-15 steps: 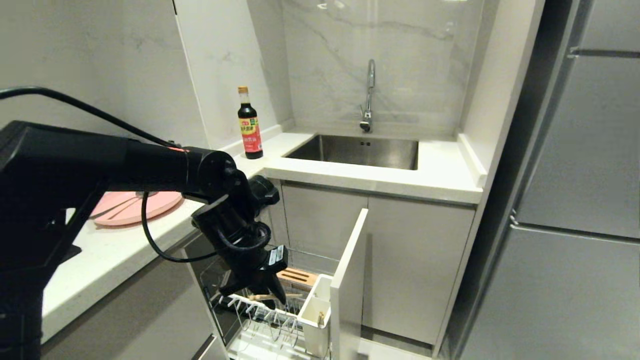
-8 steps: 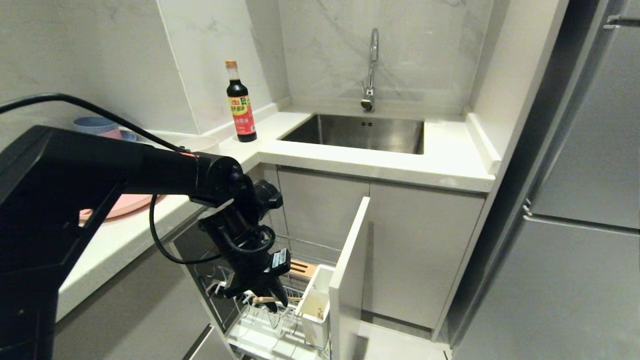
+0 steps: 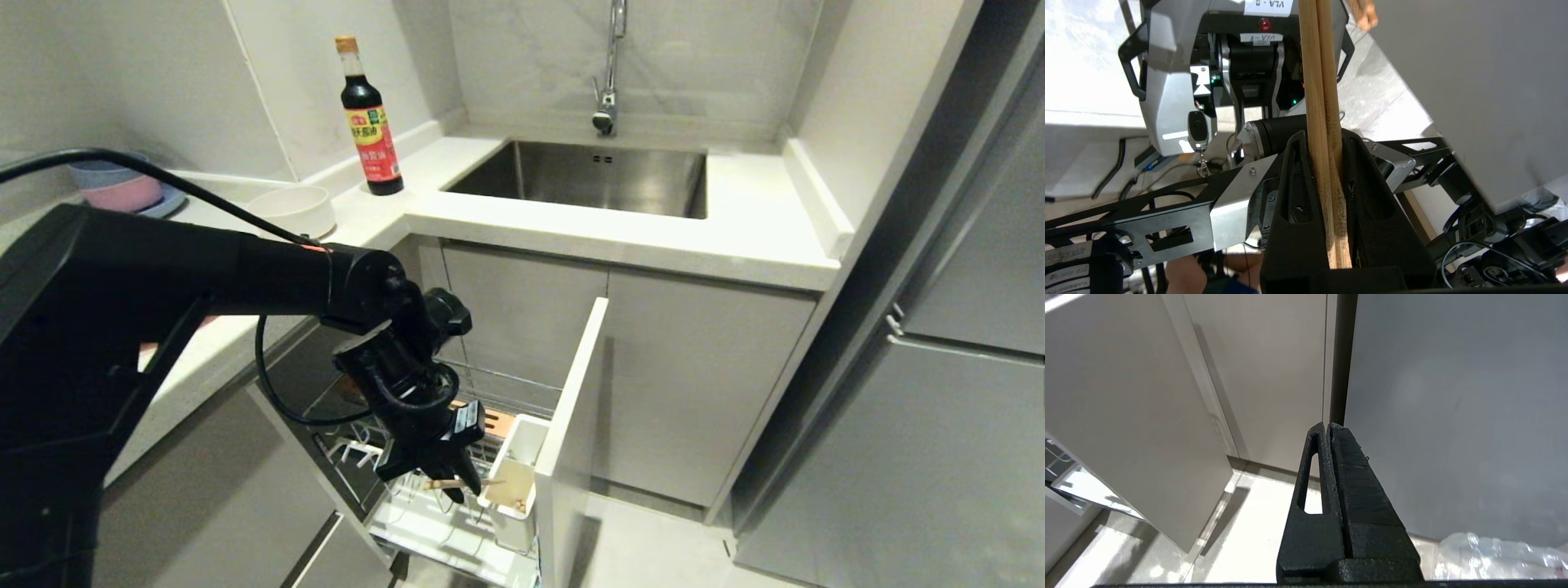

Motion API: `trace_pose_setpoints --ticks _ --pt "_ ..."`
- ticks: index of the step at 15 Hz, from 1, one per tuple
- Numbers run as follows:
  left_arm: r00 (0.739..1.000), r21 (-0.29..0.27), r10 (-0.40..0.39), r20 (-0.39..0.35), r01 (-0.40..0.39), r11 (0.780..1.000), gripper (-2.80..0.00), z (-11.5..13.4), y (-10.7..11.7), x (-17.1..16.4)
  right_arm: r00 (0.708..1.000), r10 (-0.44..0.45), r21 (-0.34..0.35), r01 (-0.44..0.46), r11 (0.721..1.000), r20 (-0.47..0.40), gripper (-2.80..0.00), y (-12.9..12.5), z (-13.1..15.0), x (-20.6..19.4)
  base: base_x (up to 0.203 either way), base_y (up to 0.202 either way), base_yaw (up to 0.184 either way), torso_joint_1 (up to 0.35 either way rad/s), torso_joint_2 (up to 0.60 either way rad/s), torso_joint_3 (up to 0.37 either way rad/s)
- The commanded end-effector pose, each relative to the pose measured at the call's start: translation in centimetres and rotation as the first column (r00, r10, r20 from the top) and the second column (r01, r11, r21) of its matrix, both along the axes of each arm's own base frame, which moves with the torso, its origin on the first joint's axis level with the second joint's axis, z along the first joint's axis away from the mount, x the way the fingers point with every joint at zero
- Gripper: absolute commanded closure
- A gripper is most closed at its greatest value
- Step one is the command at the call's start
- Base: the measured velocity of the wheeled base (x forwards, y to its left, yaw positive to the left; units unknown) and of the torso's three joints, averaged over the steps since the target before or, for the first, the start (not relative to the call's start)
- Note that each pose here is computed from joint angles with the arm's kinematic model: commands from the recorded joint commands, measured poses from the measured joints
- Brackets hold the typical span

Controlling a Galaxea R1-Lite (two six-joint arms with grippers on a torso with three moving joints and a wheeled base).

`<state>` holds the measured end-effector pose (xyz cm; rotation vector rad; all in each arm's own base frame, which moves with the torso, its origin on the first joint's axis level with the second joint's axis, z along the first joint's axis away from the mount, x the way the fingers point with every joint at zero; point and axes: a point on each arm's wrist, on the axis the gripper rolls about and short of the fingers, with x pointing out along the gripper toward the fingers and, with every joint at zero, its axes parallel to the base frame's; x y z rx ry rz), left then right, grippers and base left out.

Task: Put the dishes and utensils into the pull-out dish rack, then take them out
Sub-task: Pick up the chopsticks and place it in the cupboard

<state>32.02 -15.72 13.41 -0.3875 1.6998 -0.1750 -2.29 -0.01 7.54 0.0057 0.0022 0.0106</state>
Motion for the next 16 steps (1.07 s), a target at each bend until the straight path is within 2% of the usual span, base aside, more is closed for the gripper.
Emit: trace_pose_setpoints --ticks 1,8,16 --pt "1.0 0.002 0.0 -0.01 0.0 1.0 0.0 -0.1 -0.1 0.0 1.0 0.001 0.0 -0.001 1.0 0.0 0.0 0.0 0.0 0.0 0.0 0.0 0.0 -0.002 0.0 -0.198" --pt "1.0 -0.012 -0.014 -0.009 0.014 1.0 0.0 -0.4 -0.8 0.2 1.0 0.001 0.0 -0.001 1.0 0.001 0.0 0.0 0.0 0.0 0.0 0.0 0.0 0.003 0.0 -0.19" --pt "0.999 0.004 -0.029 -0.029 0.029 1.0 0.0 -2.5 -2.1 1.1 1.0 0.002 0.0 -0.002 1.0 -0.001 0.0 0.0 0.0 0.0 0.0 0.0 0.0 0.001 0.0 -0.019"
